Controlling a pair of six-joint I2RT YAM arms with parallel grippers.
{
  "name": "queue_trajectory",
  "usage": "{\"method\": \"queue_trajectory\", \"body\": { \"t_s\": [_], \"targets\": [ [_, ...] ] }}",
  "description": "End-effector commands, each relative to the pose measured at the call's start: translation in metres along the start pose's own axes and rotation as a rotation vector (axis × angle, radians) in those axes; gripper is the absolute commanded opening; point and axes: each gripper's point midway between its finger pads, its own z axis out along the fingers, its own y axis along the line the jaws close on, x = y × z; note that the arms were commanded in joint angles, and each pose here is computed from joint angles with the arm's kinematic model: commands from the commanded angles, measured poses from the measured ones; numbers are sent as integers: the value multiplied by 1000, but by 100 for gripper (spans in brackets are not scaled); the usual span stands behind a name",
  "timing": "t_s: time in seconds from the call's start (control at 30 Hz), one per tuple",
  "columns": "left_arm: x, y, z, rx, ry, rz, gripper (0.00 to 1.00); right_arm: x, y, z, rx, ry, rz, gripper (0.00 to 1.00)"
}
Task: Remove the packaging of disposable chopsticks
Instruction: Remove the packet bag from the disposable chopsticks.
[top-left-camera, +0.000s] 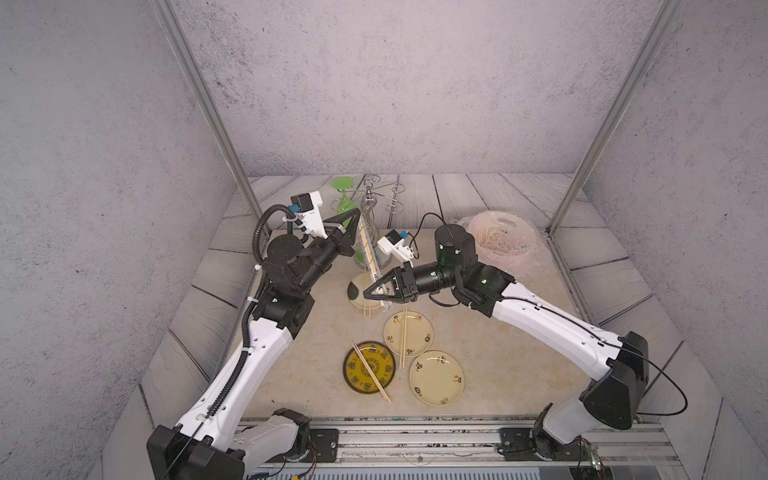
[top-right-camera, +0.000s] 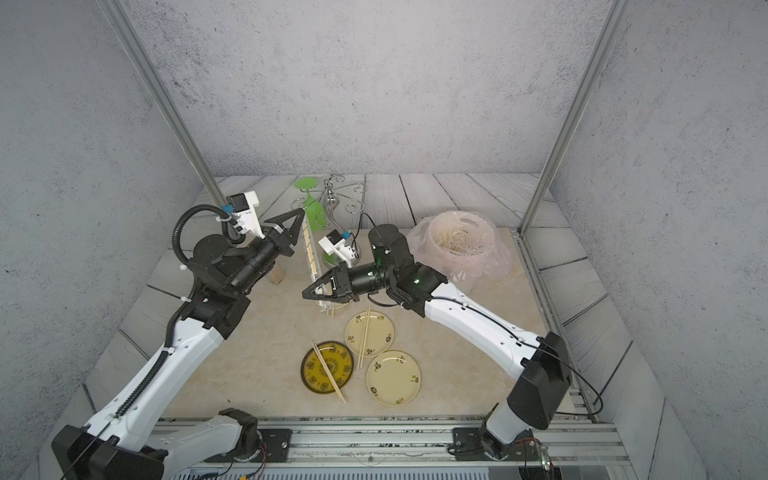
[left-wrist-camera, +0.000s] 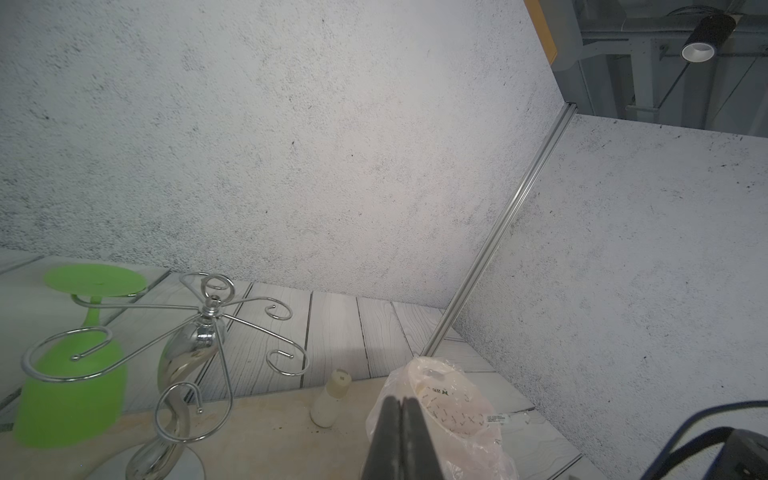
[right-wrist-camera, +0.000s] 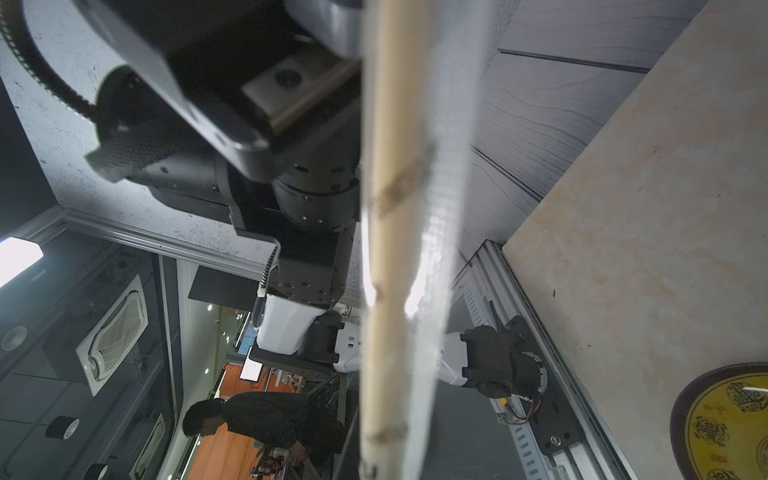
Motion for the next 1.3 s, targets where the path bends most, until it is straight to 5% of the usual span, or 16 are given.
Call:
{"method": "queue_trajectory", "body": {
  "t_s": [0.0,0.5,0.9,0.93,1.0,1.07,1.27],
  "targets": [
    [67,-78,-23,328,320,-94,0,-117,-10,-45,108,-465,-219,0],
    [69,-73,-22,294,327,-110,0,-138,-4,-48,132,-479,-291,0],
    [14,-59,-44,297,120,-50,0,-77,-46,-72,343,-414,-339,0],
    [11,-61,-46,309,119,-43,7,-72,-46,-74,351,-408,-359,0],
    [4,-65,-50,331,120,-28,44,-58,-46,-78,363,-379,-410,0],
    [-4,-68,-55,341,107,-9,64,-42,-51,-81,393,-333,-443,0],
    [-21,-70,-72,343,54,61,70,-1,-63,-103,534,-226,-557,0]
  ]
}}
